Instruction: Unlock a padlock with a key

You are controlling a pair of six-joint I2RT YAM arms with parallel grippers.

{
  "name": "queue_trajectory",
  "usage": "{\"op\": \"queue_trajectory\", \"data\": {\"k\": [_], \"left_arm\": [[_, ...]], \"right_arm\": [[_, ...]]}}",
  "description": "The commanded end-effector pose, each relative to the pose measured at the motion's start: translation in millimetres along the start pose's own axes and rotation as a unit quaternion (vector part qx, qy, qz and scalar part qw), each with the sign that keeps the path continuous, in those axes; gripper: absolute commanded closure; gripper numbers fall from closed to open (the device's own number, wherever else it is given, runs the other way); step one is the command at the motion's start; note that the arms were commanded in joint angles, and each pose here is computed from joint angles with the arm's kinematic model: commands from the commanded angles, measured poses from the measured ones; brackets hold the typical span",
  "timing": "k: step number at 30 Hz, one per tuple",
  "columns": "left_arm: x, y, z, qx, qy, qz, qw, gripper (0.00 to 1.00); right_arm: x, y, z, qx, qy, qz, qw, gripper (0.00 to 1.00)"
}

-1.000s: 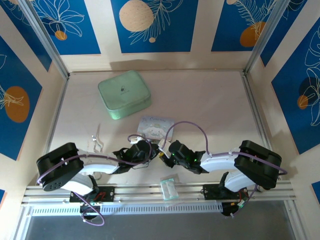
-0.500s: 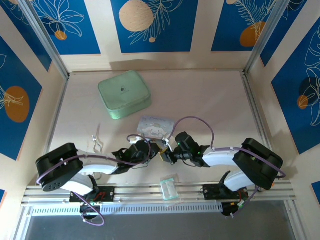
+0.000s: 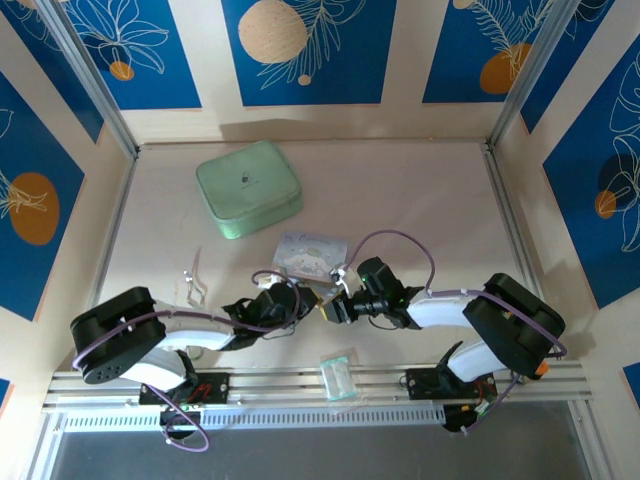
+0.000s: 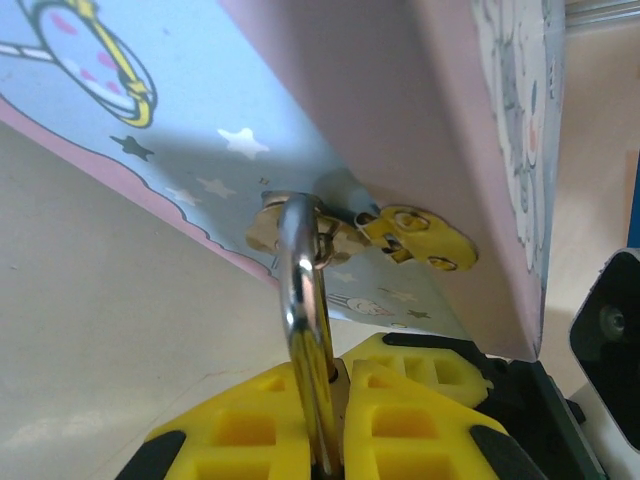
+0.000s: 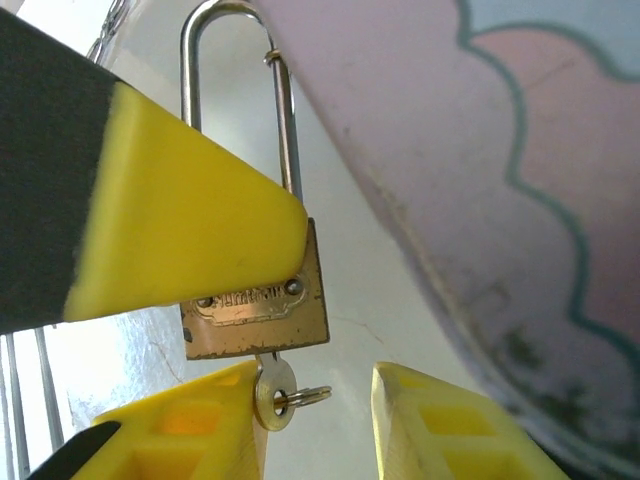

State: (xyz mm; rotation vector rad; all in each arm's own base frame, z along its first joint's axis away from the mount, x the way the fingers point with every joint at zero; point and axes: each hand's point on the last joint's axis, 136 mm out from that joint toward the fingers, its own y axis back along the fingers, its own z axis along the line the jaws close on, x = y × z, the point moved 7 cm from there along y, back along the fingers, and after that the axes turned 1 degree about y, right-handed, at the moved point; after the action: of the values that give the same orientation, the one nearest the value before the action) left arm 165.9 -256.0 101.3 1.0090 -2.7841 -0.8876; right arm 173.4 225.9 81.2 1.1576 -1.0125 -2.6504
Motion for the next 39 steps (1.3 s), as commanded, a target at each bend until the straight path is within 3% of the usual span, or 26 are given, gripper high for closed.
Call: {"op": "queue_trajectory", "data": {"k": [1,29,34,39], "left_arm": [[2.0,2.1,6.5,-0.007,-0.017,0.010,1.000,1.00],[2.0,-0.8,15.0,-0.031,-0.014,0.006,0.999,1.00],[1.8,-0.6,15.4,-0.047,-0.023,0.005,0.999,1.00],[0.3,0.4,17.1,-0.063,-0.033,-0.001,0.997,1.00]], "right_arm": [[0.3,4.1,-21.0,0.048,-0.049,-0.019,0.997,0.68],[4.2,19.4,-34.3,0.055,-0.115,-0.043,0.991,0.48],[0.0,24.8,-31.8,0.060,-0.117,-0.054,0.990,0.40],[-12.7,39.2,-29.7,0.094,-0.139,-0.076,0.983,0.20]]}}
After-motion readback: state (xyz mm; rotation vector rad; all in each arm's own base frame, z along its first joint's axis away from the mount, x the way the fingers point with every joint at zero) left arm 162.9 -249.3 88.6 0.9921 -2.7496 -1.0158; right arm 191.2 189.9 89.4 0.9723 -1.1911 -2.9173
